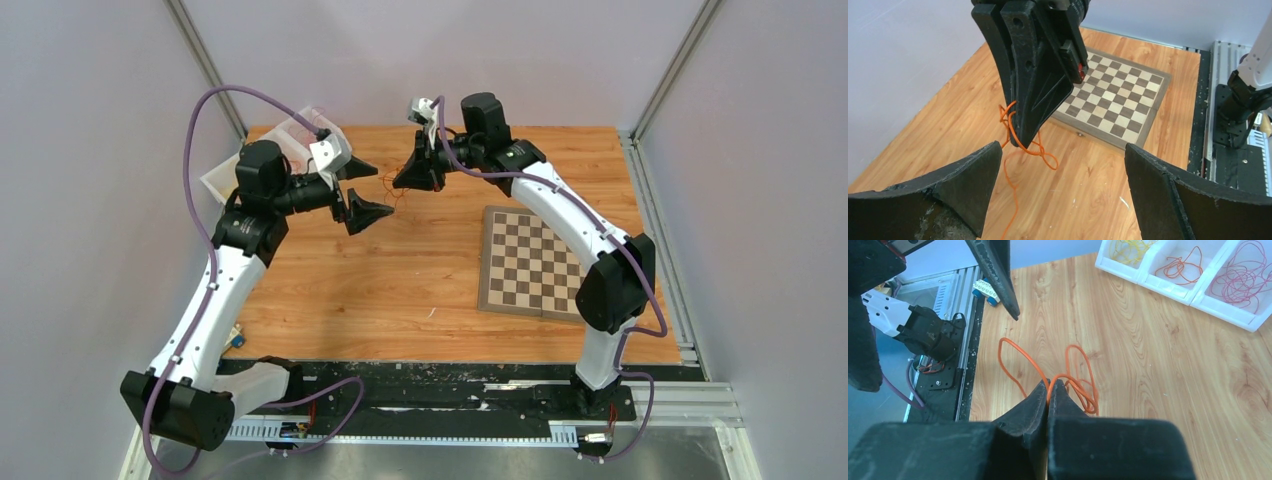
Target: Untangle the cables
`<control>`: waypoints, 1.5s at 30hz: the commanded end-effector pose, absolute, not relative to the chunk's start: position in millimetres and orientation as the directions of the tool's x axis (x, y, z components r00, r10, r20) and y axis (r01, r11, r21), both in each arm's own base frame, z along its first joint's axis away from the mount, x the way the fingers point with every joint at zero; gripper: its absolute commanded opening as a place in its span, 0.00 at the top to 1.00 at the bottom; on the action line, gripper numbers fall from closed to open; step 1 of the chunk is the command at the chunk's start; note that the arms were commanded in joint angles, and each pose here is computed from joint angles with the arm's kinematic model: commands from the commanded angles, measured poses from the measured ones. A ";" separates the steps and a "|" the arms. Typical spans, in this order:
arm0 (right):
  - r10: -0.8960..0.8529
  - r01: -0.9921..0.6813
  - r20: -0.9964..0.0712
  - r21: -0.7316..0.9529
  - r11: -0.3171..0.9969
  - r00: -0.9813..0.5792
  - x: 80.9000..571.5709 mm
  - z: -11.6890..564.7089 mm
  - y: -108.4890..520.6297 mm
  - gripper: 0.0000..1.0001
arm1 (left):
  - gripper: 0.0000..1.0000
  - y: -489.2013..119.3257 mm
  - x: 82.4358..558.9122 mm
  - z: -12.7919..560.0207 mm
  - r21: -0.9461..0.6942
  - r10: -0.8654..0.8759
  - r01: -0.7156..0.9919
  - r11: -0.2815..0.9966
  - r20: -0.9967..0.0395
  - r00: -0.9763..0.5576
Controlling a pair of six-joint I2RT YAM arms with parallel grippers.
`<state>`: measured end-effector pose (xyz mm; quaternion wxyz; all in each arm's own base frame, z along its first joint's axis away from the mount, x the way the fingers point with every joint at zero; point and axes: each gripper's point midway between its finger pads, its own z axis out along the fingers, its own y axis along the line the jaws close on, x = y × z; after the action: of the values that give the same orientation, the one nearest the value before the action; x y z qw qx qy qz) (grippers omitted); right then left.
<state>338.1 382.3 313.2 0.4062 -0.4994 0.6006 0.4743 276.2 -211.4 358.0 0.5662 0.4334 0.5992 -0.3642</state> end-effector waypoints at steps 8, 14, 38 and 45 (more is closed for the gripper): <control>-0.152 -0.998 -0.988 0.045 -0.049 -0.037 305.2 350.4 389.7 1.00 | 0.00 -205.4 313.1 352.9 0.068 0.133 0.879 0.473 -0.991 0.005; -0.128 -0.994 -0.992 0.026 -0.108 -0.012 291.0 363.2 389.5 1.00 | 0.01 -208.6 320.0 328.2 0.085 0.192 0.893 0.442 -0.981 -0.001; -0.126 -0.992 -0.992 0.047 -0.120 -0.032 287.0 365.3 387.9 0.88 | 0.98 -213.5 289.2 332.3 0.143 0.156 0.929 0.341 -0.983 0.094; -0.138 -0.999 -0.989 0.048 -0.023 -0.045 307.3 362.2 373.7 0.28 | 1.00 -186.5 319.4 332.4 0.019 0.105 0.877 0.481 -0.994 -0.036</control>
<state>297.7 386.3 341.8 0.4063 -0.5356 0.5423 0.5039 301.6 -203.6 319.2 0.5597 0.4354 0.6186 -0.3384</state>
